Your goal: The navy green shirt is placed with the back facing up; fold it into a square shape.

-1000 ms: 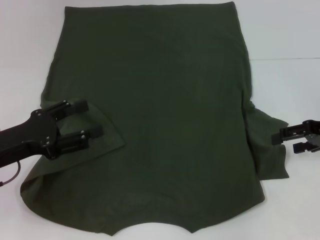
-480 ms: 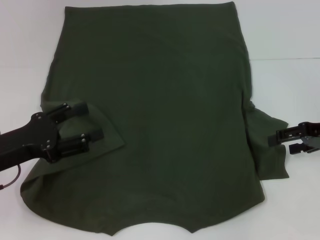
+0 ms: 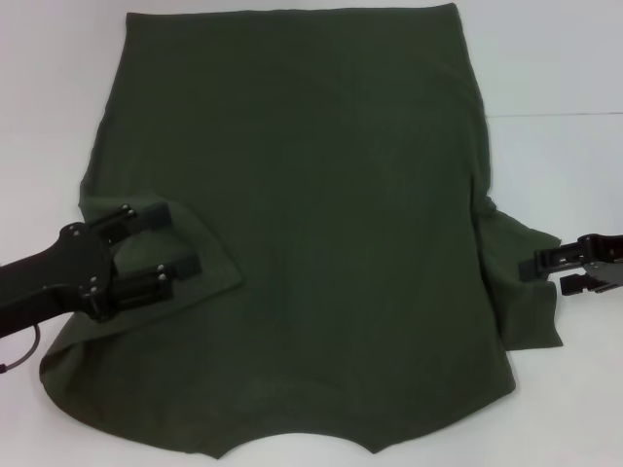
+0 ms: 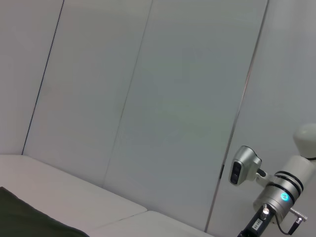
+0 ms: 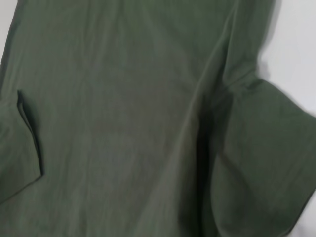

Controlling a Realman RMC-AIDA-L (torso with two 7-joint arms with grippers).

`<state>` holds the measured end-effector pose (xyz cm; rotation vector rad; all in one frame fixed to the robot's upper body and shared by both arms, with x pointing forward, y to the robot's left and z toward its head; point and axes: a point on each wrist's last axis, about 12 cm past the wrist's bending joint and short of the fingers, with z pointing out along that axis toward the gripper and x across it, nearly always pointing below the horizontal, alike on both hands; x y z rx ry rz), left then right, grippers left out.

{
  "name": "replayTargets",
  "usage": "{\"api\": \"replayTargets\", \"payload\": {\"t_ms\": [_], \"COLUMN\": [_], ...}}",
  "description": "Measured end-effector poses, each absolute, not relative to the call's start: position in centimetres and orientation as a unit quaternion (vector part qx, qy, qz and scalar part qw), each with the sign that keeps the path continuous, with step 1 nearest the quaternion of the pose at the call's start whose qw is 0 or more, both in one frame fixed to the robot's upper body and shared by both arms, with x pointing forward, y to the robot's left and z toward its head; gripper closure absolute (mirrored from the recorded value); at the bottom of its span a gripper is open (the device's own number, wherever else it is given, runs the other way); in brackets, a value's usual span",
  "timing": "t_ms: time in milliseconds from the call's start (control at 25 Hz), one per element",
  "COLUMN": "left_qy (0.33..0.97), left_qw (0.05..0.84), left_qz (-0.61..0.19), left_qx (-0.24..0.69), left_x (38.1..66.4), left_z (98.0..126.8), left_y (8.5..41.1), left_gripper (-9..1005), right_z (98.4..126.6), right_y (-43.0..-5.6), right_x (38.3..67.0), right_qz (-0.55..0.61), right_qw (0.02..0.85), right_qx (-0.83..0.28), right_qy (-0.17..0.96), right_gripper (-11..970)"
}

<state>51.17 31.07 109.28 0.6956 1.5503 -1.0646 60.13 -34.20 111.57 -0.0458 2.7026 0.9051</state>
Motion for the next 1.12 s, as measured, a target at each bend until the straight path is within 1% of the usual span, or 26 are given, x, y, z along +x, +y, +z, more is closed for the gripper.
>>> {"api": "replayTargets", "payload": {"t_ms": [640, 1120], "left_qy": [0.650, 0.650], "left_qw": [0.539, 0.541], "left_qz": [-0.448, -0.446], "left_qx": [0.293, 0.293], "left_x": [51.2, 51.2], "left_z": [109.3, 109.3], "left_y": [31.0, 31.0], "left_gripper": [104, 104], "right_z": [111.1, 110.2], "right_y": [-34.0, -33.2], "right_x": [60.1, 60.1], "right_qz": [0.309, 0.313], "right_qw": [0.143, 0.135], "right_qx": [-0.012, -0.009], "right_qy": [0.940, 0.940], "right_gripper": [122, 127]}}
